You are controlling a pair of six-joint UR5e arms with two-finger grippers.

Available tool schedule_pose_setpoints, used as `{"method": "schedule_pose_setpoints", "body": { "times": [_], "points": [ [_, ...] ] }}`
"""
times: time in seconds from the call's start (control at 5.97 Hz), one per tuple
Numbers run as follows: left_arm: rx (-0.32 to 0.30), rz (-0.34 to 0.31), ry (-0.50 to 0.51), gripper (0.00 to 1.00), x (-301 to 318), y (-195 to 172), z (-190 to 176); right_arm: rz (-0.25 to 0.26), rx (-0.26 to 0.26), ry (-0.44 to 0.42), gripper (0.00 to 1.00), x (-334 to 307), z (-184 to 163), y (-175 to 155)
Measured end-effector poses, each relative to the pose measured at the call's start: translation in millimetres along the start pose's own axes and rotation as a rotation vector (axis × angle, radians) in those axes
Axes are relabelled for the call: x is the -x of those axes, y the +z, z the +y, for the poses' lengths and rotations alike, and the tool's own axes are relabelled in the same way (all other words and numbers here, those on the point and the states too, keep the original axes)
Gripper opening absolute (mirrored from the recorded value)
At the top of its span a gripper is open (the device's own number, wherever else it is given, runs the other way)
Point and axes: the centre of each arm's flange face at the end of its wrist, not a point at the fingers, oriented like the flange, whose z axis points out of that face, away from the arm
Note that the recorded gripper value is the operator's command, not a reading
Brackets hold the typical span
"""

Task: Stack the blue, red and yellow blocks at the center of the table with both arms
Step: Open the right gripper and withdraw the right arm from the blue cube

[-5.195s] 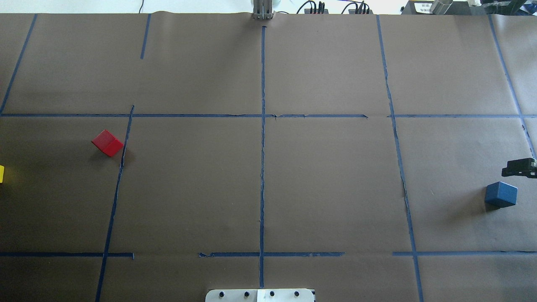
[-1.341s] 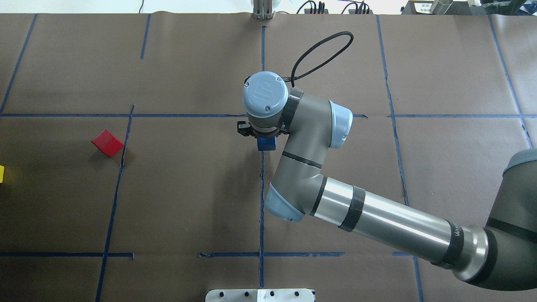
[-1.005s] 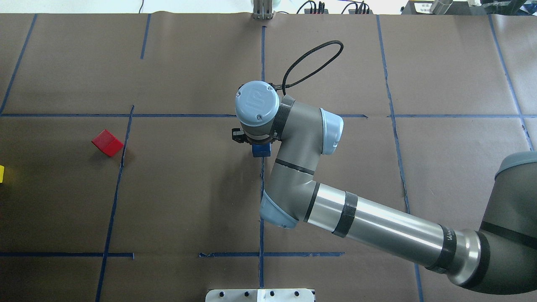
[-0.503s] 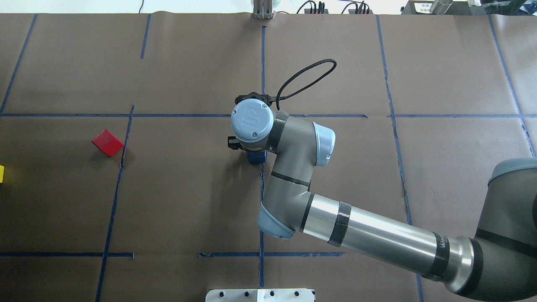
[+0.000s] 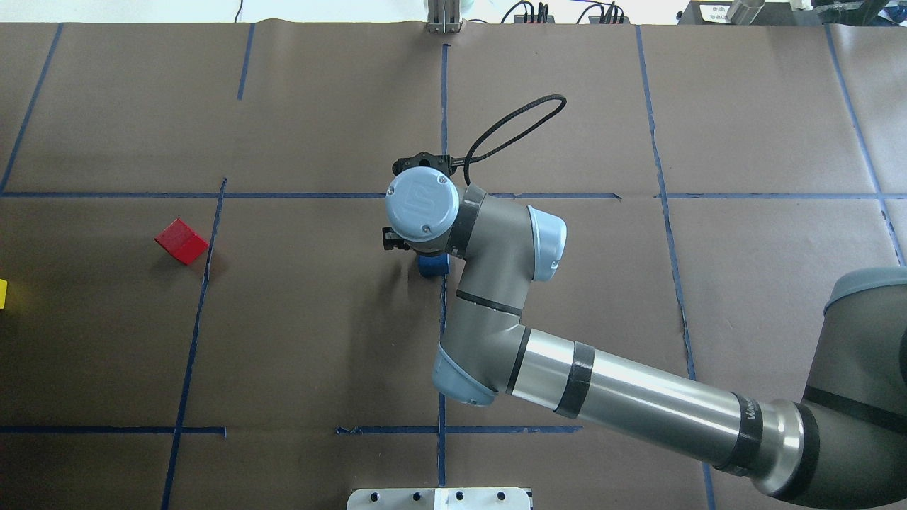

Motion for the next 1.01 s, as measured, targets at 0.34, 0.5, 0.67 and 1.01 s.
{"method": "schedule_pose_setpoints", "body": {
  "times": [0.34, 0.5, 0.67, 1.01],
  "points": [
    [0.001, 0.000, -0.001, 1.00, 0.4, 0.4, 0.2, -0.018, 0.056, 0.000, 0.99, -50.3, -67.3, -48.9],
    [0.002, 0.000, -0.002, 1.00, 0.3, 0.6, 0.5, -0.042, 0.117, -0.013, 0.99, -109.6, -112.2, -59.4],
    [0.003, 0.000, -0.002, 1.00, 0.0, 0.7, 0.7, -0.056, 0.164, -0.031, 0.99, -186.7, -147.7, -61.8],
    [0.005, -0.002, -0.004, 1.00, -0.2, 0.9, 0.2, -0.038, 0.183, -0.149, 0.99, -371.9, -193.1, -69.0]
  ]
}}
